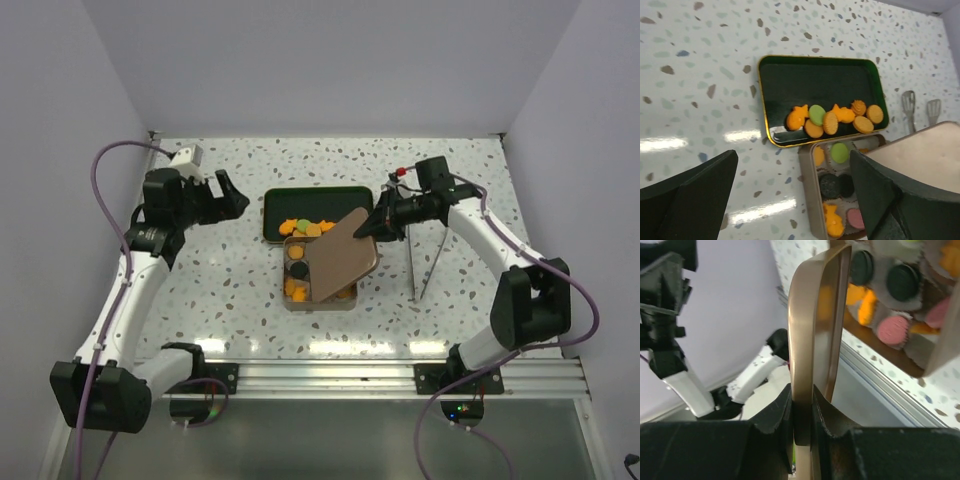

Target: Pack the cookies

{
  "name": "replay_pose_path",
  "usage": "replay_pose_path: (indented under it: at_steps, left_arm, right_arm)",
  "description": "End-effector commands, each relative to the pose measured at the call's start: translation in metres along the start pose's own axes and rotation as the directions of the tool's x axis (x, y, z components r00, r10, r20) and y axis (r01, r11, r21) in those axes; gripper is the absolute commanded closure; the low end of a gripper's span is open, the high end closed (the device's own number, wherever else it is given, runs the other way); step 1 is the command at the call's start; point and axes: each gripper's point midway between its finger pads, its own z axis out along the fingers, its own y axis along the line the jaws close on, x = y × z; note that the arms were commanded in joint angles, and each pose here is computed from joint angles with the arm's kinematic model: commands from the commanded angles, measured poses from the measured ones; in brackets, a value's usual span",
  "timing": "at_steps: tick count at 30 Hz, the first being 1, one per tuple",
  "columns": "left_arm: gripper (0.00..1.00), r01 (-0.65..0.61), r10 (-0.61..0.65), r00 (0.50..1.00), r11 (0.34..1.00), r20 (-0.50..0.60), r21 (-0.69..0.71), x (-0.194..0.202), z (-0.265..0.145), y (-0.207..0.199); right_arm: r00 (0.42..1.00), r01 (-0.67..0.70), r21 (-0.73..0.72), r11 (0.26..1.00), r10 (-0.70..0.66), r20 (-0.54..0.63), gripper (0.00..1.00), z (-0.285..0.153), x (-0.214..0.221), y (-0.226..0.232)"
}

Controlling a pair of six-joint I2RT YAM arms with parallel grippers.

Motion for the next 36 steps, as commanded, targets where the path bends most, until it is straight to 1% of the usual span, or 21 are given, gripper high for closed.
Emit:
replay_pose_path:
  at_steps: [1, 2, 3, 5, 6, 7, 8, 9, 10, 11, 13, 15, 16, 18, 19, 27, 28, 29, 30, 31, 36]
  left_arm:
    - [0.0, 0.163, -0.17, 0.985, 0.951, 0.005, 0.264, 0.003, -0.002, -0.032]
    - [0.0, 0.212, -0.217, 0.976, 0.934, -0.017, 0.286, 0.01, -0.001, -0.033]
    - [0.0, 0.239, -0.232, 0.971, 0.921, -0.059, 0.308, 0.026, 0.001, -0.034]
    - [0.0, 0.253, -0.245, 0.967, 0.907, -0.068, 0.336, 0.034, 0.003, -0.036]
    - [0.0, 0.269, -0.252, 0.963, 0.905, -0.093, 0.33, 0.048, 0.005, -0.032]
    - [0.0, 0.27, -0.253, 0.963, 0.903, -0.093, 0.334, 0.052, 0.006, -0.031]
    - [0.0, 0.281, -0.26, 0.96, 0.9, -0.108, 0.332, 0.06, 0.006, -0.03]
    - [0.0, 0.302, -0.269, 0.952, 0.896, -0.145, 0.325, 0.077, 0.006, -0.027]
    - [0.0, 0.299, -0.27, 0.954, 0.888, -0.129, 0.349, 0.076, 0.007, -0.029]
    - [0.0, 0.323, -0.284, 0.946, 0.882, -0.158, 0.342, 0.091, 0.008, -0.026]
    - [0.0, 0.337, -0.293, 0.94, 0.871, -0.173, 0.358, 0.1, 0.009, -0.026]
    - [0.0, 0.386, -0.329, 0.92, 0.854, -0.211, 0.349, 0.12, 0.009, -0.024]
    - [0.0, 0.387, -0.334, 0.921, 0.849, -0.203, 0.359, 0.12, 0.009, -0.023]
    - [0.0, 0.428, -0.365, 0.901, 0.834, -0.233, 0.349, 0.135, 0.009, -0.022]
    - [0.0, 0.425, -0.366, 0.904, 0.829, -0.222, 0.363, 0.133, 0.009, -0.023]
    - [0.0, 0.478, -0.396, 0.875, 0.802, -0.28, 0.359, 0.151, 0.013, -0.023]
    - [0.01, 0.485, -0.405, 0.872, 0.791, -0.276, 0.372, 0.149, 0.013, -0.026]
    - [0.01, 0.501, -0.417, 0.863, 0.784, -0.287, 0.366, 0.155, 0.013, -0.025]
    - [0.01, 0.497, -0.417, 0.866, 0.779, -0.277, 0.382, 0.153, 0.013, -0.027]
    - [0.01, 0.512, -0.423, 0.857, 0.771, -0.295, 0.379, 0.158, 0.013, -0.029]
    - [0.02, 0.517, -0.416, 0.852, 0.767, -0.318, 0.38, 0.167, 0.017, -0.035]
  right_arm:
    - [0.992, 0.123, 0.046, 0.991, -0.123, -0.003, 1.0, -0.004, 0.017, -0.023]
    - [0.99, 0.14, 0.056, 0.989, -0.141, 0.005, 1.0, -0.003, 0.015, -0.027]
    - [0.987, 0.157, 0.055, 0.986, -0.158, 0.015, 1.0, -0.002, 0.013, -0.028]
    - [0.982, 0.18, 0.057, 0.982, -0.182, 0.038, 1.0, 0.0, 0.011, -0.033]
    - [0.98, 0.189, 0.059, 0.98, -0.192, 0.049, 1.0, 0.0, 0.009, -0.034]
    - [0.977, 0.199, 0.061, 0.978, -0.203, 0.062, 1.0, 0.0, 0.009, -0.035]
    - [0.971, 0.222, 0.05, 0.974, -0.225, 0.081, 1.0, 0.001, 0.006, -0.033]
    - [0.967, 0.234, 0.037, 0.971, -0.237, 0.092, 1.0, 0.0, 0.005, -0.03]
    - [0.962, 0.25, 0.022, 0.968, -0.251, 0.105, 1.0, 0.0, 0.006, -0.028]
    - [0.954, 0.273, -0.003, 0.962, -0.27, 0.134, 1.0, -0.001, 0.002, -0.021]
    - [0.948, 0.289, -0.025, 0.957, -0.282, 0.145, 1.0, -0.001, 0.002, -0.017]
    - [0.932, 0.328, -0.048, 0.944, -0.314, 0.183, 1.0, -0.003, -0.001, -0.009]
    - [0.93, 0.325, -0.046, 0.945, -0.311, 0.194, 1.0, -0.002, -0.002, -0.012]
    - [0.929, 0.321, -0.07, 0.944, -0.3, 0.218, 1.0, 0.001, -0.008, -0.009]
    - [0.934, 0.31, -0.086, 0.947, -0.287, 0.21, 1.0, 0.003, -0.007, -0.011]
    - [0.949, 0.251, -0.211, 0.945, -0.196, 0.249, 1.0, 0.015, -0.016, -0.011]
    - [0.957, 0.219, -0.213, 0.952, -0.166, 0.238, 1.0, 0.019, -0.013, -0.022]
    - [0.957, 0.214, -0.234, 0.948, -0.155, 0.245, 1.0, 0.02, -0.015, -0.02]
    - [0.959, 0.205, -0.246, 0.947, -0.145, 0.242, 1.0, 0.021, -0.014, -0.022]
    - [0.968, 0.164, -0.251, 0.954, -0.106, 0.229, 1.0, 0.024, -0.011, -0.031]
    - [0.97, 0.139, -0.281, 0.95, -0.073, 0.234, 1.0, 0.03, -0.009, -0.043]
